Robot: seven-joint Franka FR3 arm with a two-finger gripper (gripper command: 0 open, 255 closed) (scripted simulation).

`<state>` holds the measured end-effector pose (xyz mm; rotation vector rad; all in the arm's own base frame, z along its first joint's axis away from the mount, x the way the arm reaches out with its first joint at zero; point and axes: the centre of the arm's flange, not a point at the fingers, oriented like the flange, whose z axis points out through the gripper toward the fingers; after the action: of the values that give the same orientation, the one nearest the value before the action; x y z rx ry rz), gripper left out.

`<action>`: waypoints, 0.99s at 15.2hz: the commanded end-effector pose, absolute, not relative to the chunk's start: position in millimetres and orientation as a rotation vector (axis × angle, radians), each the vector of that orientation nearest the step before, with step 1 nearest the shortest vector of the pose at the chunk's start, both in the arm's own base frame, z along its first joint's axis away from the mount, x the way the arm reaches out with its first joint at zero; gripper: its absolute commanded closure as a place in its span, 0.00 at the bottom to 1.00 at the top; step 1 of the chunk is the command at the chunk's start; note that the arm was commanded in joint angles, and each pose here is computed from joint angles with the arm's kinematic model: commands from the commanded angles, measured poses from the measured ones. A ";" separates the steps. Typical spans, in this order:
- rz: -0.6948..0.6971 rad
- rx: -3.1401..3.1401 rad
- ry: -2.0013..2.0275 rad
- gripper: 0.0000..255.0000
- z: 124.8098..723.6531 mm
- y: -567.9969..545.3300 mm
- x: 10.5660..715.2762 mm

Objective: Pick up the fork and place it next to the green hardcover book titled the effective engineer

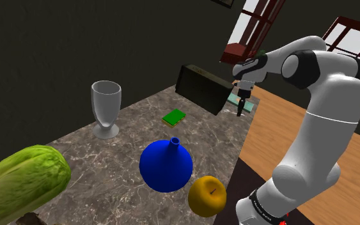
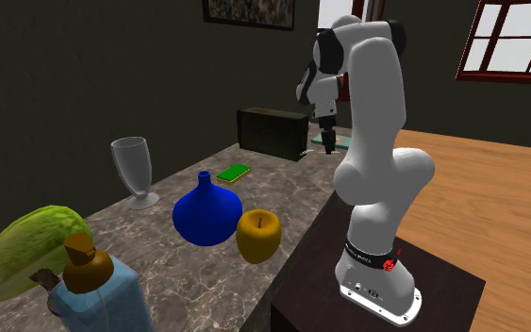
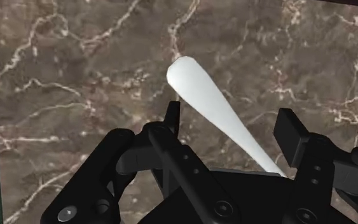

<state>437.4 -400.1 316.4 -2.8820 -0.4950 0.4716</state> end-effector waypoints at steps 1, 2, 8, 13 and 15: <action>0.230 -3.102 -0.524 1.00 322.5 -414.1 470.1; 0.230 -3.102 -0.524 1.00 322.5 -414.1 470.1; 0.228 -3.103 -0.524 0.00 308.8 -404.0 454.3; 0.230 -3.102 -0.524 0.00 322.5 -414.1 470.1; 0.230 -3.102 -0.524 0.00 348.6 -413.1 473.8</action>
<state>459.1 -412.8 325.7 -3.0584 -0.5983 0.4124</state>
